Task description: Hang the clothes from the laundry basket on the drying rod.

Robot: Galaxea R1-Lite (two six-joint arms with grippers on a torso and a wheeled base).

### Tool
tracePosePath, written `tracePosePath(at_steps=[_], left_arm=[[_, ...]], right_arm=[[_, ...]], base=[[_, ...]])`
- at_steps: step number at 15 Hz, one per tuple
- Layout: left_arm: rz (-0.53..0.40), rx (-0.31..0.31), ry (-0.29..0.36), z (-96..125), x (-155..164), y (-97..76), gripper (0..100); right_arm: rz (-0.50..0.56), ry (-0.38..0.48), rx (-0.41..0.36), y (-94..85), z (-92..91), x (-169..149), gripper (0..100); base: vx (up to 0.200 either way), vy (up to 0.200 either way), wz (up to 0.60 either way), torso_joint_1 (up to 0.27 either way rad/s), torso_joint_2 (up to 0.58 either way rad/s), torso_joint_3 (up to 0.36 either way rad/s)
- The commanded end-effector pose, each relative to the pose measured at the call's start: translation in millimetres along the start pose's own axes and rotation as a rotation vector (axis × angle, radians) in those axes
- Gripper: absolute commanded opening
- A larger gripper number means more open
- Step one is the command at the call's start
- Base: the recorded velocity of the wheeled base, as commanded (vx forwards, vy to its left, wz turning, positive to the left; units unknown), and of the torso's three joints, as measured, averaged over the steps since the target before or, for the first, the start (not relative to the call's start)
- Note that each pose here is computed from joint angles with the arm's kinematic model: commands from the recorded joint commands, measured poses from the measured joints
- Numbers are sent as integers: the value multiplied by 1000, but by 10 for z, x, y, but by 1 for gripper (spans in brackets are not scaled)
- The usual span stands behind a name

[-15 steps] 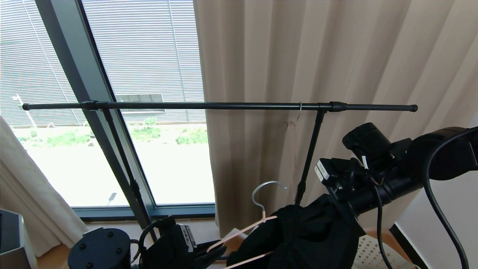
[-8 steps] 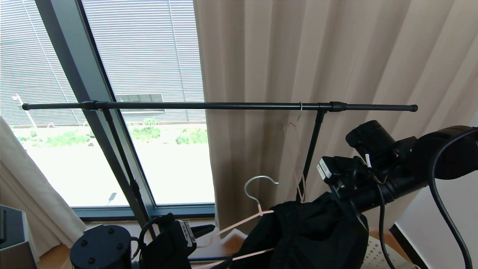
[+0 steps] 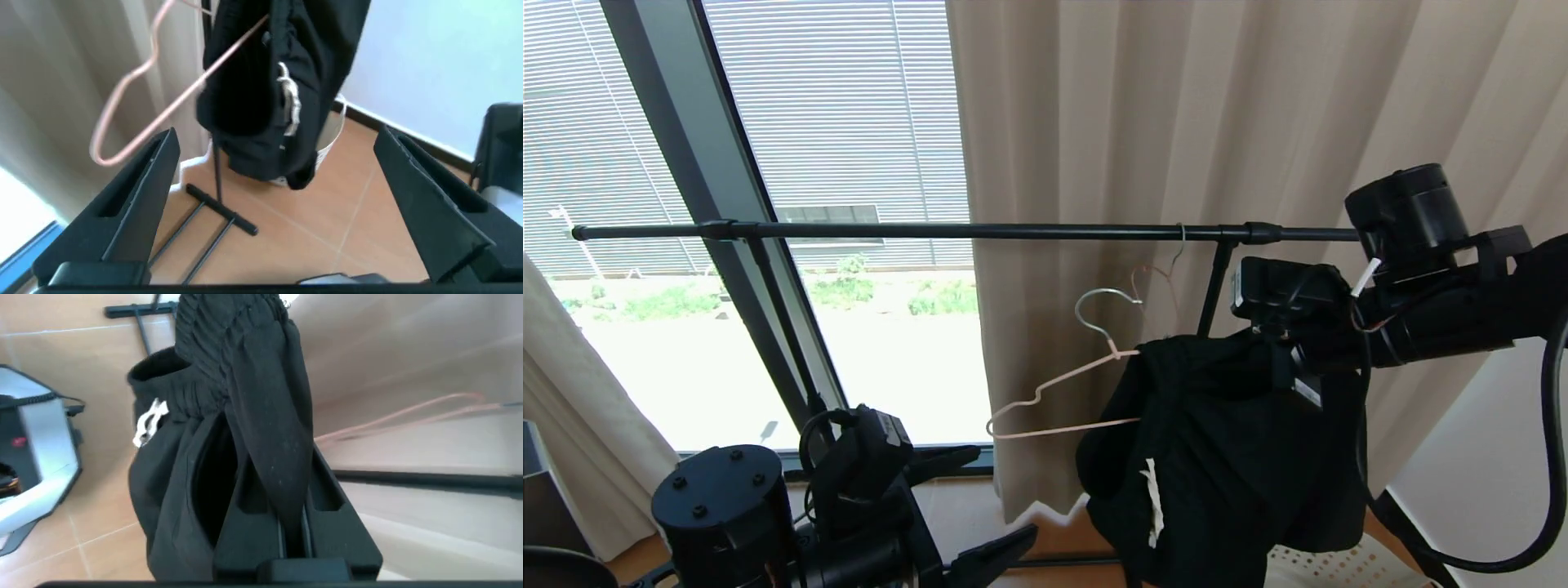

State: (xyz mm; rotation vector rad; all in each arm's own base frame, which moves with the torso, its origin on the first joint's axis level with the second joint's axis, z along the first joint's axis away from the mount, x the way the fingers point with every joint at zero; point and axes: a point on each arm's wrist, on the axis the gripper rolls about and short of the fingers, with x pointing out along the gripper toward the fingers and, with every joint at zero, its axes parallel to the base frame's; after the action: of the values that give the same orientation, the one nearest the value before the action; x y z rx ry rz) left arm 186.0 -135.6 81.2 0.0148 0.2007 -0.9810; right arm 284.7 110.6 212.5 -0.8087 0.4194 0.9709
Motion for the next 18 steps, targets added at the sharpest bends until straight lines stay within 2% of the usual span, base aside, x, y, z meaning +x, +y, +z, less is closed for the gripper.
tracePosePath(at_steps=[1,2,3,4,6,9,10,14,18], left_arm=[[11,-39,-26,40,89,77,100],[15,-50,-42,70,138,107,100],[19,-62,-24,56,161,118,100],[26,-98,44,19,227,139,100],[79,-140,120,-40,373,156,100],[156,-172,177,-155,590,130,100],[181,-181,183,-178,653,110,100],[242,-262,153,-131,779,105,100],[261,-274,153,-156,832,126,100]], right_arm=[[-37,-22,-13,44,74,-151,0],[-40,-24,-6,58,76,-180,0],[-45,-28,-3,66,83,-207,0],[-61,-42,-4,80,92,-249,0],[-99,-74,15,107,89,-290,0],[-158,-116,91,145,146,-265,0],[-179,-127,116,180,155,-272,0],[-177,-165,100,351,129,-288,0],[-187,-195,112,431,107,-338,0]], base=[[0,0,0,0,0,0],[0,0,0,0,0,0],[0,0,0,0,0,0],[0,0,0,0,0,0],[0,0,0,0,0,0],[0,0,0,0,0,0],[0,0,0,0,0,0],[0,0,0,0,0,0],[0,0,0,0,0,0]])
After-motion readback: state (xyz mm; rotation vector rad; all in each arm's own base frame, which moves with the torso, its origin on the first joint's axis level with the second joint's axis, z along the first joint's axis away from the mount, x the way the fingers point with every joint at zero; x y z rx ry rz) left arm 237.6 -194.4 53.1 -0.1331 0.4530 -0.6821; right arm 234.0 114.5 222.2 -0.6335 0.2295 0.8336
